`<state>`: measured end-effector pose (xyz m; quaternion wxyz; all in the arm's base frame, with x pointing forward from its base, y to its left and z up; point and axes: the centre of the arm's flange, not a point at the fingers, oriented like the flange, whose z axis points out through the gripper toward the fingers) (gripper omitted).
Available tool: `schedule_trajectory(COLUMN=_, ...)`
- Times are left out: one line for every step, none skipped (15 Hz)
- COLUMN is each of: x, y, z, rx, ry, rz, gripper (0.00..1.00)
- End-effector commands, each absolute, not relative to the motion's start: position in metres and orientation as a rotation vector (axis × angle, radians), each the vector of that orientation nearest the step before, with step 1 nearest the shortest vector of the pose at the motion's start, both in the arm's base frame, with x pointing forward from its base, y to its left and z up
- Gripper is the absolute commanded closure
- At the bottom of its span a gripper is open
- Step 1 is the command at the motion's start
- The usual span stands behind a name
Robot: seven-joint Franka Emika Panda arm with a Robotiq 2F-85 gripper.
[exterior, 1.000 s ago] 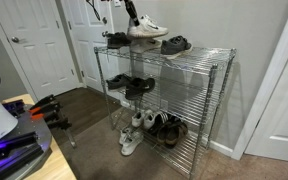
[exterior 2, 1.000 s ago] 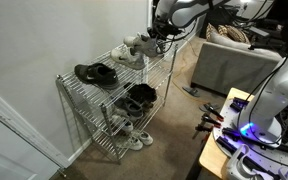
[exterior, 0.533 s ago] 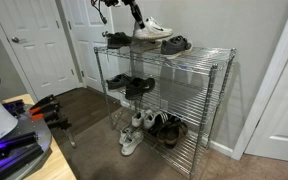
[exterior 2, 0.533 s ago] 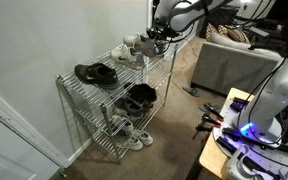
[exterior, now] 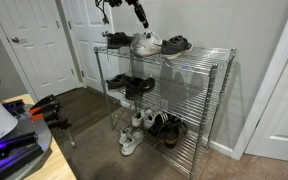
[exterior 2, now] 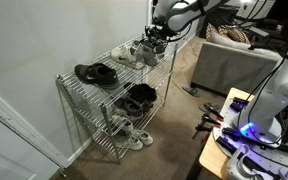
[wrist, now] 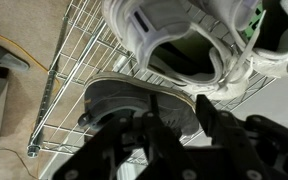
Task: Move the white shoe from the second shelf to the top shelf
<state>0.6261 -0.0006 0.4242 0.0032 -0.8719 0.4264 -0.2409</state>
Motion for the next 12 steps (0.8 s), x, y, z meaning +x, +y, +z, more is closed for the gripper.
schedule_trajectory(x=0.619, y=0.002, z=0.431, rx=-2.738, ry=1.319, rz=-0.756, gripper=0.24)
schedule_trajectory(x=0.616, y=0.004, z=0.434, rx=-2.747, ry=1.311, rz=-0.759, gripper=0.19)
schedule_trajectory(x=0.612, y=0.004, z=0.437, rx=-2.754, ry=1.305, rz=-0.762, gripper=0.12)
schedule_trajectory(x=0.61, y=0.006, z=0.44, rx=-2.754, ry=1.303, rz=-0.767, gripper=0.06)
schedule_trajectory(x=0.608, y=0.007, z=0.443, rx=-2.753, ry=1.3, rz=-0.778, gripper=0.02)
schedule_trajectory(x=0.607, y=0.008, z=0.446, rx=-2.753, ry=1.295, rz=-0.781, gripper=0.0)
schedule_trajectory(x=0.623, y=0.006, z=0.436, rx=-2.73, ry=1.317, rz=-0.773, gripper=0.12)
schedule_trajectory(x=0.622, y=0.007, z=0.44, rx=-2.728, ry=1.314, rz=-0.778, gripper=0.06)
schedule_trajectory(x=0.621, y=0.008, z=0.442, rx=-2.727, ry=1.312, rz=-0.781, gripper=0.0)
schedule_trajectory(x=0.621, y=0.008, z=0.443, rx=-2.726, ry=1.312, rz=-0.782, gripper=0.0)
schedule_trajectory(x=0.621, y=0.008, z=0.444, rx=-2.726, ry=1.312, rz=-0.783, gripper=0.0)
schedule_trajectory(x=0.621, y=0.008, z=0.443, rx=-2.726, ry=1.312, rz=-0.782, gripper=0.0)
